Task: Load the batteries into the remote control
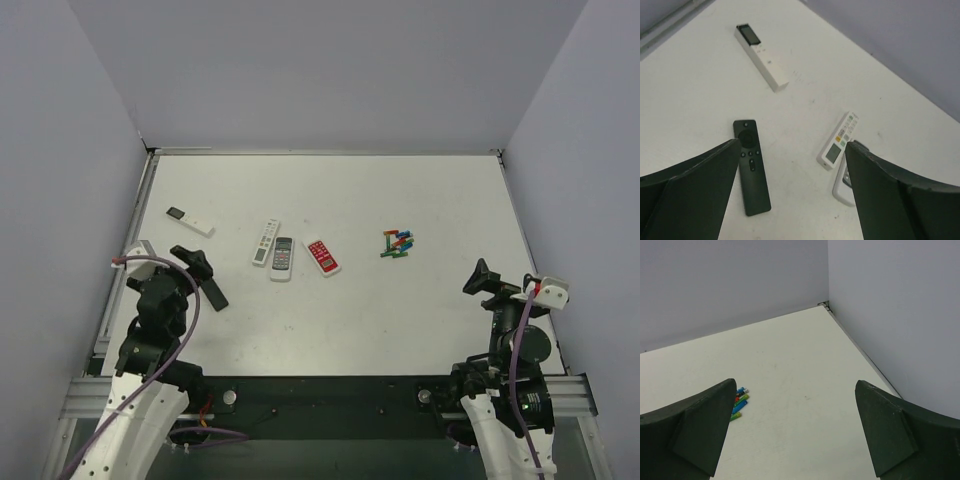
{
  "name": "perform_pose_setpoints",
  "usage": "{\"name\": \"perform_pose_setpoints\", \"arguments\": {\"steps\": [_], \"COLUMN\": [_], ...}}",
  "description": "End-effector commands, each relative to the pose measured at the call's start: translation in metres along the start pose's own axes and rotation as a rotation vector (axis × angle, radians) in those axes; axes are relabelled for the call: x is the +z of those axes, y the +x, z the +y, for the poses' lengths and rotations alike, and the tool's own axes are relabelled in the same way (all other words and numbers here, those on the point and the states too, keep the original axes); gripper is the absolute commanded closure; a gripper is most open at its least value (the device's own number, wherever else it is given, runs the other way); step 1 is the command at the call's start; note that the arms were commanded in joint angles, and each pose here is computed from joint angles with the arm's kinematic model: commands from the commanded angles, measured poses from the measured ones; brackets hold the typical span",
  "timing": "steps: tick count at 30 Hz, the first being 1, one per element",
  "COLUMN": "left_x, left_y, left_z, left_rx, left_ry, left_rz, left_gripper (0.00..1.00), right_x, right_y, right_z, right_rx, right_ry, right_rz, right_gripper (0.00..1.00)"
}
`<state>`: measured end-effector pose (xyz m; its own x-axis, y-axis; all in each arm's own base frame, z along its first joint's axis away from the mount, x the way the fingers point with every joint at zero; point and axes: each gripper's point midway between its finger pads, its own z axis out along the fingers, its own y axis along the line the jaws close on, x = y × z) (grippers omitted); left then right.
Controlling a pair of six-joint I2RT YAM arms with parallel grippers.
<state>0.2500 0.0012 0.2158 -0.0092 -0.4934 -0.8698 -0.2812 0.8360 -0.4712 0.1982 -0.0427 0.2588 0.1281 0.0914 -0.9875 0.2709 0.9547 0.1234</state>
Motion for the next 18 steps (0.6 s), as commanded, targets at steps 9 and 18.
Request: {"name": "perform_pose_setpoints", "arguments": {"steps": [9,18], "left_x": [0.009,0.027], "left_y": [0.075,0.106], "left_z": [0.025,0.066], "left_rx": [0.114,0.147], "left_ry": [-0.316,-0.575], "left_rz": [0.488,0.714], "left_gripper": [0.03,0.03], "right_x": [-0.015,-0.018], "right_y": [-0.029,-0.03], "right_z": [0.0,0.006], "right_rx": [0.11,0.107], "right_ry": [-0.018,-0.06], "right_rz": [-0.111,-0.12], "right_gripper": [0.0,0.0]}}
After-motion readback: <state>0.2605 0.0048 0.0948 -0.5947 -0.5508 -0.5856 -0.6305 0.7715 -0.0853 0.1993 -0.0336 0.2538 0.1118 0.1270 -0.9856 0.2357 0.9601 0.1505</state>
